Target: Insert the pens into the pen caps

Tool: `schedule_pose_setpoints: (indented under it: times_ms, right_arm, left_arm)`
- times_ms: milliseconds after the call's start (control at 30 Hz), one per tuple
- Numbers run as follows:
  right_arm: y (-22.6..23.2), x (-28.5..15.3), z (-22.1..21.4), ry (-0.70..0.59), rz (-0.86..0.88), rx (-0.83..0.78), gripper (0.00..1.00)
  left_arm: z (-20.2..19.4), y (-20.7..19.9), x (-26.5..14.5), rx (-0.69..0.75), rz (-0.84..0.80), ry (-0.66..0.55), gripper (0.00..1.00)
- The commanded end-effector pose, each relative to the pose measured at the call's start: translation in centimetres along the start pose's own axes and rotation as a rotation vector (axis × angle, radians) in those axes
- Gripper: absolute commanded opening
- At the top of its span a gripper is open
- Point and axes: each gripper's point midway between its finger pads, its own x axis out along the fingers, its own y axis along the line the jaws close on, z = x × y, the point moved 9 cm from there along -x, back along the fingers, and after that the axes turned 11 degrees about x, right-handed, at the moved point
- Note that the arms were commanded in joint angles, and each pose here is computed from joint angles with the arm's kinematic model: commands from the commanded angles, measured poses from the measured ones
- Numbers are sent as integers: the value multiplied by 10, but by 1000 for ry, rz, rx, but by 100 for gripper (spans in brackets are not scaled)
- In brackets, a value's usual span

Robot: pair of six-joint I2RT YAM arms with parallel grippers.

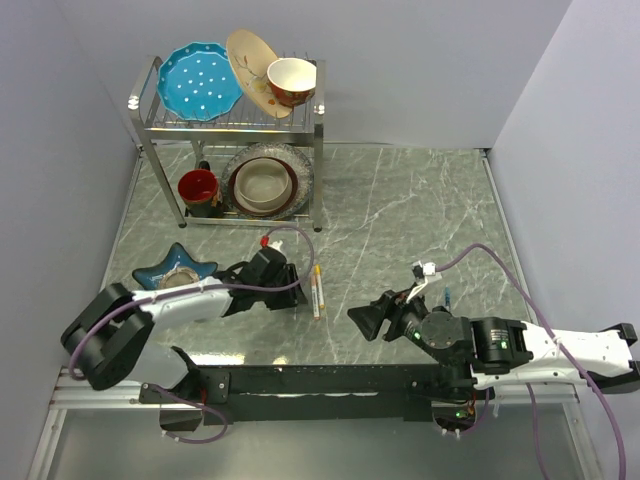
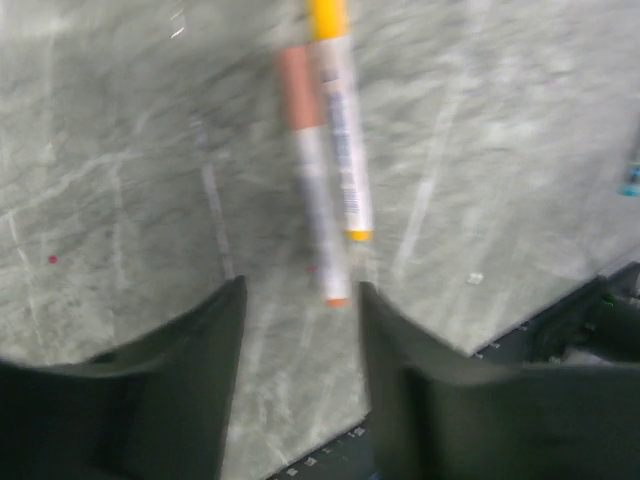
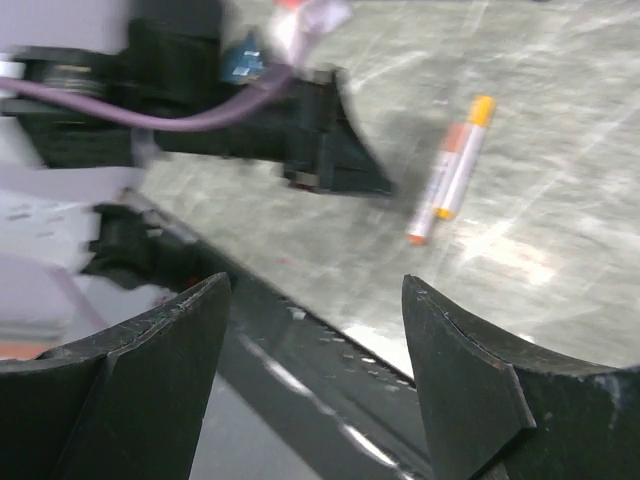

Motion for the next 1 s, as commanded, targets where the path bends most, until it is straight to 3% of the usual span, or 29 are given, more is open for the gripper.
schedule_pose_setpoints:
  times_ms: [0, 100, 200, 267, 333, 400, 567, 833, 900, 967]
  right_arm:
    - [-4, 8, 25, -131, -171, -23, 76]
    - [-17, 28, 37, -110, -280, -70, 75]
    - [-37, 44, 59, -143, -400, -19, 75]
    - [-53, 51, 74, -208, -492, 33, 74]
    - [-64, 66, 76, -164, -482, 40, 74]
    - [-91, 78, 85, -137, -576, 121, 74]
    - [-148, 86, 101, -161, -776, 299, 73]
    - [-233, 41, 118, -427, -1148, 664, 73]
    - [-240, 32, 119, -460, -1212, 669, 73]
    - [-240, 26, 123, -402, -1213, 532, 72]
  left_arm:
    - [30, -26, -36, 99, -106, -140, 65]
    - [39, -32, -61, 178, -137, -205, 87]
    - [45, -33, -88, 229, -120, -269, 99]
    - [50, -34, -103, 280, -120, -310, 99]
    - [54, -33, -122, 320, -104, -370, 99]
    - [59, -33, -137, 346, -95, -420, 99]
    - [54, -31, -155, 385, -112, -428, 100]
    - [37, -20, -163, 399, -126, -422, 99]
    - [35, -16, -167, 401, -111, -442, 99]
    - [34, -15, -170, 413, -116, -456, 99]
